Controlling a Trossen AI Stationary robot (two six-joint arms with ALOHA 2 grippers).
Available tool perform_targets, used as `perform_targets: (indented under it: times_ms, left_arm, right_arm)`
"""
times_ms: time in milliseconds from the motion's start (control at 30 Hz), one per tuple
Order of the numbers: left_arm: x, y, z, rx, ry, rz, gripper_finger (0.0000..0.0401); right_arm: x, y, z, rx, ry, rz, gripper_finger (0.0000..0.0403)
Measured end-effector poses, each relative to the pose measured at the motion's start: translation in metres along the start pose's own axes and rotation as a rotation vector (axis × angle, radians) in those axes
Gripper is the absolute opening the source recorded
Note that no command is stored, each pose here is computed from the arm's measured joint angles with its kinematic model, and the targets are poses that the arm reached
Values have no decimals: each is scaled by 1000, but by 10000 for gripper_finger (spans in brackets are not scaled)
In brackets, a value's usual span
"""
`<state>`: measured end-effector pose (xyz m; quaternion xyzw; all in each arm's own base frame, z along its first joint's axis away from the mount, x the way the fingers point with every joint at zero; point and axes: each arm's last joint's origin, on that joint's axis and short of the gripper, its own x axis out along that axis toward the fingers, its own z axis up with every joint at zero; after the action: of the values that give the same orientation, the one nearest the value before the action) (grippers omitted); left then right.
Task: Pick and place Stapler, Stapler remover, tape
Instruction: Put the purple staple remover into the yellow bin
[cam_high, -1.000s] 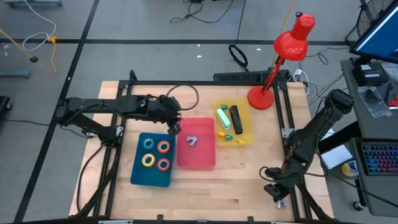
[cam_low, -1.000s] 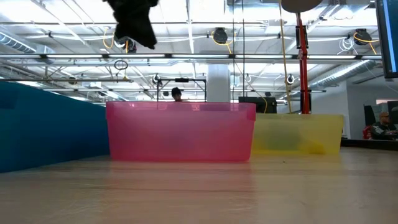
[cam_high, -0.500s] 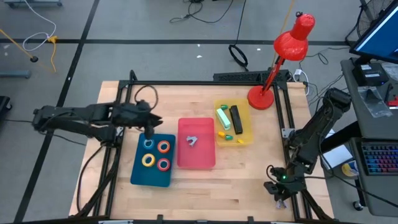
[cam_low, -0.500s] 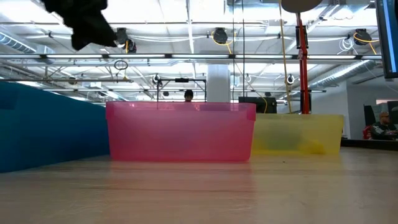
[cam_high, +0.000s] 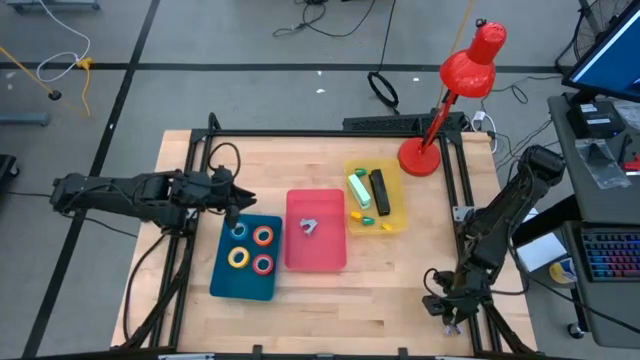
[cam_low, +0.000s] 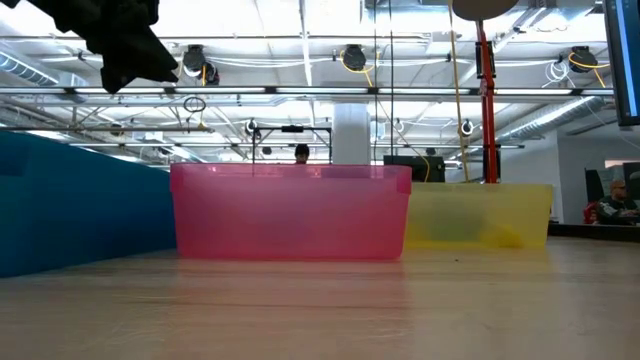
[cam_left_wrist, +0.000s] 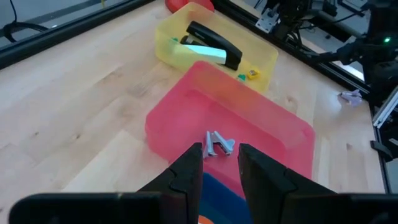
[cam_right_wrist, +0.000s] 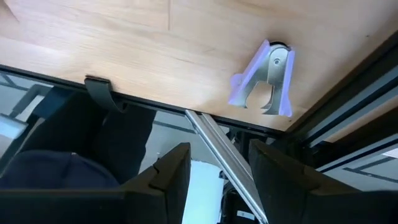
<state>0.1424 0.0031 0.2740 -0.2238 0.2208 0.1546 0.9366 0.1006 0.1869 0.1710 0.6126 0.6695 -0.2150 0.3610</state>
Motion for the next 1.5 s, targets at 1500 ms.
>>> perform_targets:
  times_ms: [1500]
  left_arm:
    - [0, -1, 0, -4, 3, -3, 104]
  right_arm:
    - [-11, 38, 12, 35, 13, 280, 155]
